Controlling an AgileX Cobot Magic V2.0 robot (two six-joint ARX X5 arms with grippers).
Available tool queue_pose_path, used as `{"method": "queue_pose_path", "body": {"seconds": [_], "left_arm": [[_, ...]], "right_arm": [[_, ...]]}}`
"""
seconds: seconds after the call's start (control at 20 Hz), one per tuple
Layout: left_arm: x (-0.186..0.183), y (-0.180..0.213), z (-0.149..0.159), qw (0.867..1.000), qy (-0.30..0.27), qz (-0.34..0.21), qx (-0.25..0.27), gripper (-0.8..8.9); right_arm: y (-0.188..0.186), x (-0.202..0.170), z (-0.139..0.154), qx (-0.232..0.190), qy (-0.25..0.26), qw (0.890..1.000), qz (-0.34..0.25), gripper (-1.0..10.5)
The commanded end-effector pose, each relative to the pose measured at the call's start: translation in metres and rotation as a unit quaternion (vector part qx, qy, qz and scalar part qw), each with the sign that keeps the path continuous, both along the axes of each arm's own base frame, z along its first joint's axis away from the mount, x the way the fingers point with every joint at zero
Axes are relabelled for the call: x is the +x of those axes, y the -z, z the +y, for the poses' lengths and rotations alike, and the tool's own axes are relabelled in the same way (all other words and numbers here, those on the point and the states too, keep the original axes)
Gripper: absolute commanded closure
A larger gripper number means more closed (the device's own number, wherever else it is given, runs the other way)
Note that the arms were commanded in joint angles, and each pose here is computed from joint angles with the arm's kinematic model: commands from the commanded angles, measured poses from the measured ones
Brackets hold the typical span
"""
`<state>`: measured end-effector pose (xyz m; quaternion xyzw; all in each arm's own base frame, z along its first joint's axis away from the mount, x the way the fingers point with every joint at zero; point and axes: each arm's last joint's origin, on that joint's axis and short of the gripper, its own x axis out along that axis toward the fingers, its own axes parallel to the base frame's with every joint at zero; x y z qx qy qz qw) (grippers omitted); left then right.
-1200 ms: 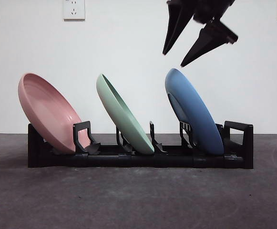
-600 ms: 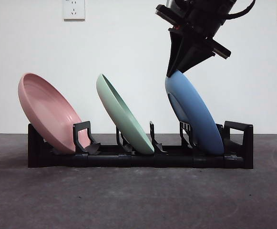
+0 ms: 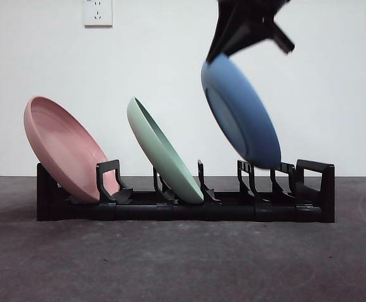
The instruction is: Place the plate
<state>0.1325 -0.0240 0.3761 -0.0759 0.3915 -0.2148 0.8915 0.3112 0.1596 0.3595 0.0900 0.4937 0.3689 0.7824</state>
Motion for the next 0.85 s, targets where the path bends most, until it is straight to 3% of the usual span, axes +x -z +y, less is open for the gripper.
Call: {"method": "queue_pose_path", "body": {"seconds": [0.05, 0.2, 0.4, 0.6, 0.85], "left_arm": [[0.000, -0.006, 0.000, 1.000, 0.004, -0.012, -0.002, 4.38], [0.000, -0.006, 0.000, 1.000, 0.004, -0.013, -0.002, 4.39], [0.000, -0.006, 0.000, 1.000, 0.003, -0.012, -0.002, 4.39], [0.000, -0.006, 0.000, 1.000, 0.003, -0.012, -0.002, 4.39], [0.000, -0.006, 0.000, 1.000, 0.003, -0.010, -0.001, 4.39]], "right_arm": [[-0.035, -0.014, -0.004, 0.017, -0.018, 0.998, -0.052, 9.4], [-0.059, -0.038, -0.009, 0.013, -0.046, 0.994, -0.101, 9.4], [-0.076, -0.081, -0.011, -0.006, -0.034, 0.980, -0.198, 9.4], [-0.051, -0.135, -0.020, 0.020, -0.044, 0.960, -0.275, 9.4], [-0.009, -0.204, -0.041, -0.016, -0.064, 0.937, -0.342, 9.4]]}}
